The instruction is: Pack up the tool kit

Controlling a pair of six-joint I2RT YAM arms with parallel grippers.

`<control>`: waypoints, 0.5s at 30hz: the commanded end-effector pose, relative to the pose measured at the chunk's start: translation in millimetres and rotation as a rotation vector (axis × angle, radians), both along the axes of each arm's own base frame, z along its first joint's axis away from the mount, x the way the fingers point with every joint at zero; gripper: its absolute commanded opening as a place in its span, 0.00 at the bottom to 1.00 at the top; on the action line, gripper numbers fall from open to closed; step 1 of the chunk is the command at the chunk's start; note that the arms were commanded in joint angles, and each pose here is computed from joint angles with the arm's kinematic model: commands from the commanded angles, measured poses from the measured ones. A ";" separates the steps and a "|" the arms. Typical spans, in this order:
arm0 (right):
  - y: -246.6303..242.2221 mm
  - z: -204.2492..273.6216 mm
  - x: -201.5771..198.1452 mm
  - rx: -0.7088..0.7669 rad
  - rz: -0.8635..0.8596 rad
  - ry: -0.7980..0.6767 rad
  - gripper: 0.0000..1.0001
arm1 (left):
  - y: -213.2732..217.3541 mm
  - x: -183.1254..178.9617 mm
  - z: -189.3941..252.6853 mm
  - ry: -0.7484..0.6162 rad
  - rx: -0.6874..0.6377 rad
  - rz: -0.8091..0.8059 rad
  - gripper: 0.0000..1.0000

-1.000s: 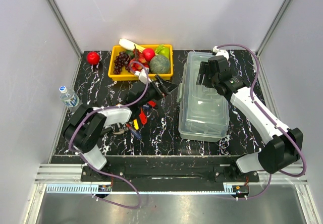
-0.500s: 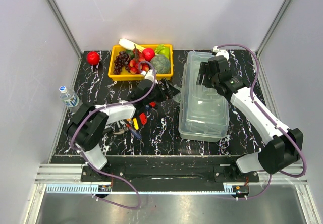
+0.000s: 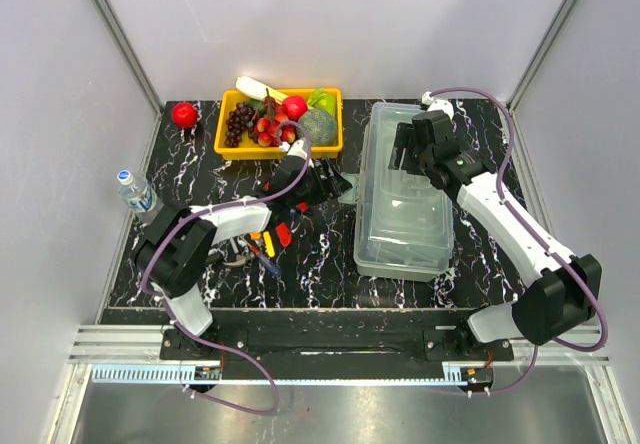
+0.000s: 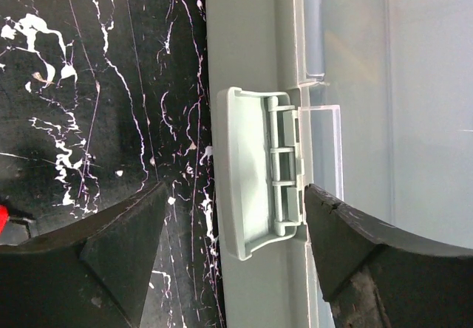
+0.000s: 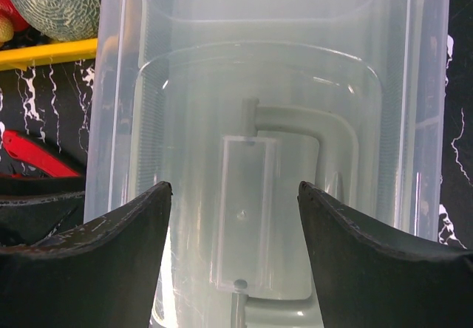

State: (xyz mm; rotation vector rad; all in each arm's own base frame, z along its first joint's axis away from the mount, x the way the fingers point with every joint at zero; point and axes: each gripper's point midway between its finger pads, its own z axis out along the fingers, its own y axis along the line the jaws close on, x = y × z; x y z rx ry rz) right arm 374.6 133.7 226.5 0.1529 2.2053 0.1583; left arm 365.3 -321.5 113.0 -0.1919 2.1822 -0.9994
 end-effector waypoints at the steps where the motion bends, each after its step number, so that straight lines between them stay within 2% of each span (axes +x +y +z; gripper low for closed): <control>1: -28.5 -34.6 -38.2 -0.134 -0.044 0.210 0.75 | -10.5 10.3 20.7 -0.045 -0.041 -0.008 0.78; 7: -29.1 -0.5 -42.2 -0.088 -0.052 0.148 0.74 | -6.0 10.6 31.4 -0.059 -0.022 0.003 0.77; 15: -47.1 30.0 -46.7 -0.078 -0.135 0.069 0.74 | 4.3 15.6 87.8 -0.176 0.035 0.006 0.83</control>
